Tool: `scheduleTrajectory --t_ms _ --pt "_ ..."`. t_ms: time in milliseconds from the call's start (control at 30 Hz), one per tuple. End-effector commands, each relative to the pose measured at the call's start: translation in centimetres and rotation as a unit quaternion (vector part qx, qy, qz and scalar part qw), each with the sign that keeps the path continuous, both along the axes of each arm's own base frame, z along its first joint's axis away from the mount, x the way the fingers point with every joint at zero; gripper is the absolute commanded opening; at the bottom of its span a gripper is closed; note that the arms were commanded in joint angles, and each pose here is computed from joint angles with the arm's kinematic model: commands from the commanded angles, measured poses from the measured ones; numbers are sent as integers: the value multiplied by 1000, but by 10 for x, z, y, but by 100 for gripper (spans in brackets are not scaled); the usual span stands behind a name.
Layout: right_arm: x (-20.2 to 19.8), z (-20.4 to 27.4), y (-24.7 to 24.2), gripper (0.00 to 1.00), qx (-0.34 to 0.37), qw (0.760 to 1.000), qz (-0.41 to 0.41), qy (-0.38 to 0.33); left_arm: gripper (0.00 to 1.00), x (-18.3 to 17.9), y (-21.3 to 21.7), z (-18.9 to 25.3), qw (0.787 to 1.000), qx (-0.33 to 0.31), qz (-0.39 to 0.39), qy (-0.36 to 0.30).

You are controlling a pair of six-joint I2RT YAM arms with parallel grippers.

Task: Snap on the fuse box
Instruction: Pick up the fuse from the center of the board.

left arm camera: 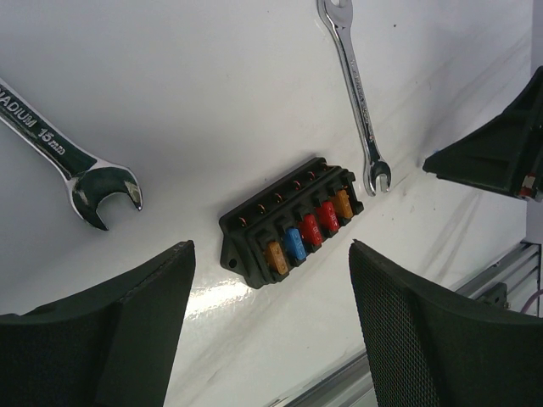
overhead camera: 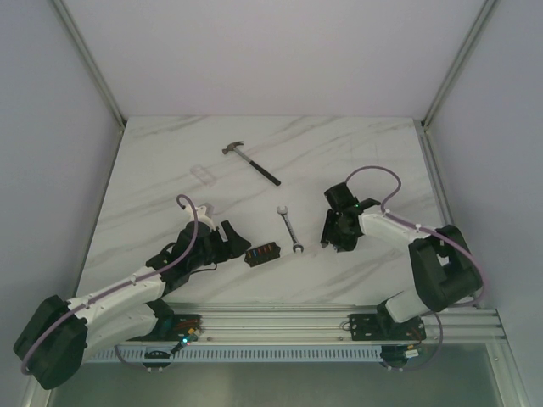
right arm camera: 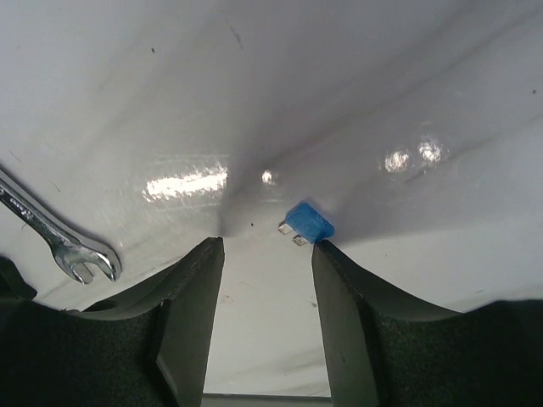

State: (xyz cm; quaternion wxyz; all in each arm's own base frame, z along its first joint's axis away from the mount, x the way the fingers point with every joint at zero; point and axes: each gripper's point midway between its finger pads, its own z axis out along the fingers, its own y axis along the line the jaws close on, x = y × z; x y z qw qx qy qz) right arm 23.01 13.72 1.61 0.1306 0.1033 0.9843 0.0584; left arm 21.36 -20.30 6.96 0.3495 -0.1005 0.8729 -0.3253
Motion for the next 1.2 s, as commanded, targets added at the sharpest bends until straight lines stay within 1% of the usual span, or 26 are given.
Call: scheduleTrajectory --t_ms 0,367,467,633,767,867,933,1000,1167 --pt "13 -11 -11 53 -47 999 7 -6 82 0 1 2 1000 -2 0 -2" --pt "33 -3 -16 51 -86 996 36 -19 82 1 0 1 1000 -2 1 0" --pt "32 1 -17 49 -92 994 55 -13 82 0 0 0 1000 -2 -1 1" --pt "24 8 -25 49 -109 990 93 -1 82 0 1 1 1000 -3 0 0" --pt "21 5 -24 48 -107 989 105 11 82 0 1 1 1000 -4 0 0" --pt "21 0 -20 45 -103 989 109 20 82 -1 0 1 1000 -4 -1 1" --pt "21 -4 -19 44 -101 988 111 25 83 -1 0 2 1000 -6 -1 0" --pt "21 -5 -18 43 -98 988 112 28 88 -1 1 2 1000 -7 0 0" --pt "18 -7 -16 40 -92 989 113 33 93 -1 1 2 1000 -7 3 -1"
